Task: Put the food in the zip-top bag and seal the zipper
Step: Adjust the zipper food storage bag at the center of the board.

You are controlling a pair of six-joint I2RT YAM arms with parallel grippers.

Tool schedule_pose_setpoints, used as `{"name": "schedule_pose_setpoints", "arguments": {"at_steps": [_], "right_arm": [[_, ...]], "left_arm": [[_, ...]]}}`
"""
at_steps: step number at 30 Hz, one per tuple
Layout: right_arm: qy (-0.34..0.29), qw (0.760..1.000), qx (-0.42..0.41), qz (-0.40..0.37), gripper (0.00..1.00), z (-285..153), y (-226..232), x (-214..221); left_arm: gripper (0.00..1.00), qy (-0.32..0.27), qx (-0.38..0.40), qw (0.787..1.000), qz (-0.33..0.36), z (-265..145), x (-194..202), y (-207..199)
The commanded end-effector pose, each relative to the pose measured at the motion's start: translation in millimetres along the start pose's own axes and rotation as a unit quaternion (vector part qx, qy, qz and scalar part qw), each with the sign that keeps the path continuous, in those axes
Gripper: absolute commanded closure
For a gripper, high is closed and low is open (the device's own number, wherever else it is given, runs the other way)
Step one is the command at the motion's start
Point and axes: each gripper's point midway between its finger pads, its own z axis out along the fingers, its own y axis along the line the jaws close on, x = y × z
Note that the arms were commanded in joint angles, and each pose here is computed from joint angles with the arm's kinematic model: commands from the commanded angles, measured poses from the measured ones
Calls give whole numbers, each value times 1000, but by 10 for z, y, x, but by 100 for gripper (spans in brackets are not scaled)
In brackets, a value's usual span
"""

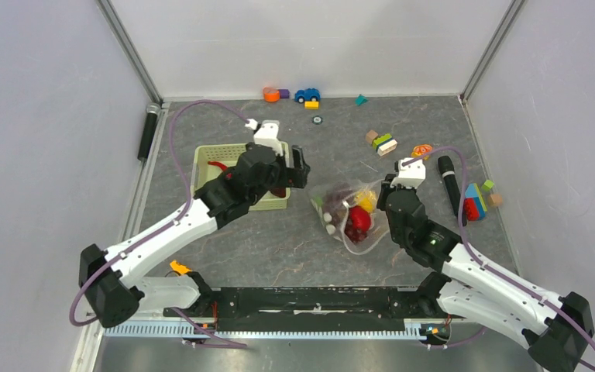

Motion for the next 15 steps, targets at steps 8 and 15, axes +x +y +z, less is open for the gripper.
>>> {"name": "schedule_pose_setpoints", "arguments": {"at_steps": [8,15], "right_arm": [[-10,1000,16,3,78,59,18,-107],[-8,1000,16,0,78,69,28,-95]], "left_arm": [[0,-1,-77,995,-63,314,116,1146],[0,57,-91,992,-61,681,377,1332]]}}
